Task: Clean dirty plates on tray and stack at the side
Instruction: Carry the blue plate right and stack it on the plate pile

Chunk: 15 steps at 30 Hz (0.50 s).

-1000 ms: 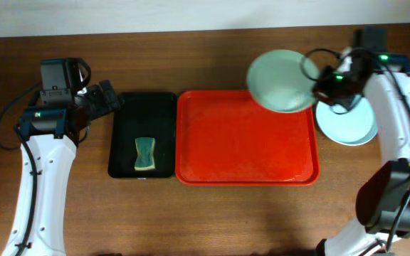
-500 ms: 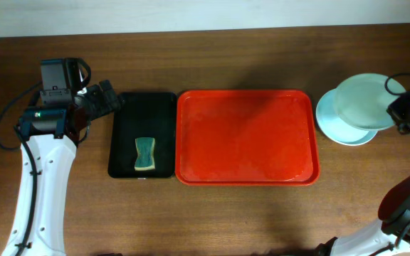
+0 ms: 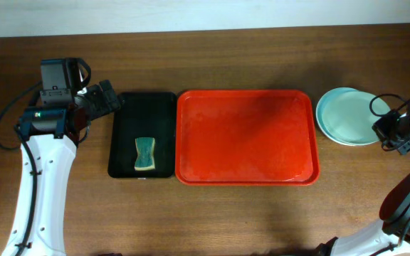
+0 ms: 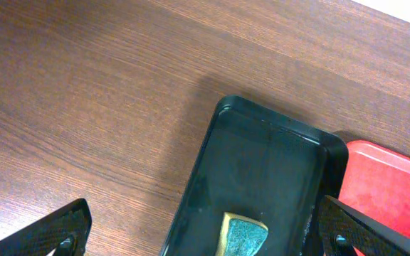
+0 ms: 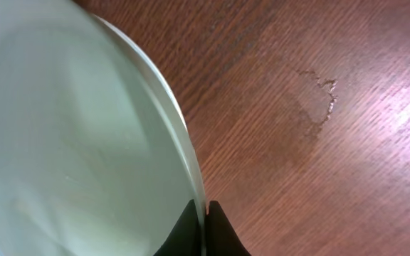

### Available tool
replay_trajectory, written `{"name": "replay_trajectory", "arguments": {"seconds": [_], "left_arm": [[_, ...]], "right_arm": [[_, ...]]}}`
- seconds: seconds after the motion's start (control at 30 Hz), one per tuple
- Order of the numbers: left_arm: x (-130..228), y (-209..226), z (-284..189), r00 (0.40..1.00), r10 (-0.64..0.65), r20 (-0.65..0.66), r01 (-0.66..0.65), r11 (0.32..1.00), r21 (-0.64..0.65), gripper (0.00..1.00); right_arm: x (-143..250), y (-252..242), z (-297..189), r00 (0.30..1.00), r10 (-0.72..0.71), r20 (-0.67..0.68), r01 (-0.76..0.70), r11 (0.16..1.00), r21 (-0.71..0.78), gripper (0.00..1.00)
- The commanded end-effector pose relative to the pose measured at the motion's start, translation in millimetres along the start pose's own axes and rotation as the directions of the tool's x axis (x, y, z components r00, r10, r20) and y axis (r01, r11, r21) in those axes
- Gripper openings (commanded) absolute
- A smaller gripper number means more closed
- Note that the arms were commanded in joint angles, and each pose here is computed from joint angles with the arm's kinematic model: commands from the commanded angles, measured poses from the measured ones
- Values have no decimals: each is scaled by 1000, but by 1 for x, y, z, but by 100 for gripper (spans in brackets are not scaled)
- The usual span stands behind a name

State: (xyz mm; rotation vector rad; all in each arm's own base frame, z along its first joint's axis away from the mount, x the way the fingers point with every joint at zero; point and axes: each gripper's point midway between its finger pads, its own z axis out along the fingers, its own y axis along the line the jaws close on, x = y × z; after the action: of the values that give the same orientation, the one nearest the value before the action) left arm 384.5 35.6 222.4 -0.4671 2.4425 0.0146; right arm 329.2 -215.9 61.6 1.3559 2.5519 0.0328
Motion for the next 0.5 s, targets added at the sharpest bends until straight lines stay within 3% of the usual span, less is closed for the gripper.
{"name": "replay_trajectory", "arguments": {"seconds": [0.0, 0.17, 0.2, 0.3, 0.37, 0.47], "left_arm": [[-4, 3, -2, 1000, -15, 13, 15, 1000, -10, 99], [-4, 3, -2, 1000, -14, 13, 15, 1000, -10, 99], [-4, 3, -2, 1000, -14, 13, 15, 1000, -10, 99], [-4, 3, -2, 1000, -14, 13, 15, 1000, -10, 99], [-4, 3, -2, 1000, -14, 13, 15, 1000, -10, 99], [-4, 3, -2, 1000, -14, 13, 15, 1000, -10, 99]], "right_arm": [[5, 8, 1, 1000, -7, -20, 6, 999, -48, 5], [5, 8, 1, 1000, -8, -21, 7, 999, -47, 26], [6, 8, 1, 1000, -8, -24, 7, 999, -46, 43], [8, 7, 1, 1000, -8, -30, 6, 999, -44, 74], [10, 7, 1, 999, -8, -40, 6, 999, -45, 84], [18, 22, 1, 997, -41, -64, 35, 995, -89, 91]]}}
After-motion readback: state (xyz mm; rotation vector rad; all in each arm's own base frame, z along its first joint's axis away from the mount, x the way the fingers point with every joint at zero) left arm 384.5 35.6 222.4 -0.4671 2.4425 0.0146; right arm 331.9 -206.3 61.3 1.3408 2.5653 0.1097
